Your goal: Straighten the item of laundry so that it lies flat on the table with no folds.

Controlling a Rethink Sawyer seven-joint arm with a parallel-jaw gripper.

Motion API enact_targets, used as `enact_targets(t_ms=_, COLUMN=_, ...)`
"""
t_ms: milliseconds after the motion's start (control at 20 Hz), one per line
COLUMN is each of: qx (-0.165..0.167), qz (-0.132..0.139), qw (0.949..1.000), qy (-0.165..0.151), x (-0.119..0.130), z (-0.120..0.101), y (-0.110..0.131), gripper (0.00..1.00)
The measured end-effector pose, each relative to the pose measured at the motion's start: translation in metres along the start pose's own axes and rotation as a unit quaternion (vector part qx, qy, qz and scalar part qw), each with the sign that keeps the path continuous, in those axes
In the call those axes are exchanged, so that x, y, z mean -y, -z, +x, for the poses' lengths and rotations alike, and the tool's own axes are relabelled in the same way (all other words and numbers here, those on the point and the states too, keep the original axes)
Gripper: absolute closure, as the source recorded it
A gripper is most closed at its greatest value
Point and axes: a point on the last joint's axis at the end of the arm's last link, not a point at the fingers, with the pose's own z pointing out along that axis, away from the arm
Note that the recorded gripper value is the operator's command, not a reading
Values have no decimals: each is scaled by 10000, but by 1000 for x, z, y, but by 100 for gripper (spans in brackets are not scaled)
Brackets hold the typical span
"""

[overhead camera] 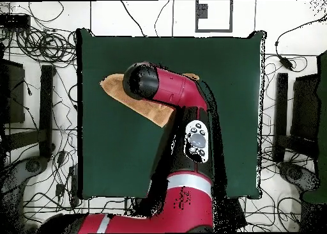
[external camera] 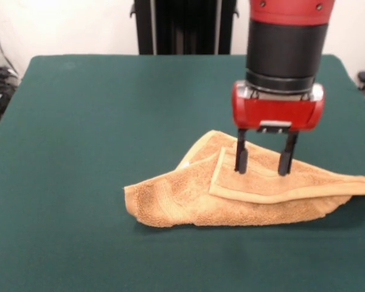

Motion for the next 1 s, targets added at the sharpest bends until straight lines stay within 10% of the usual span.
enact_targets(t_ms=1000, qx=231, qz=-170, qw=9996, qy=-17, x=15, z=4, y=-29, gripper=0)
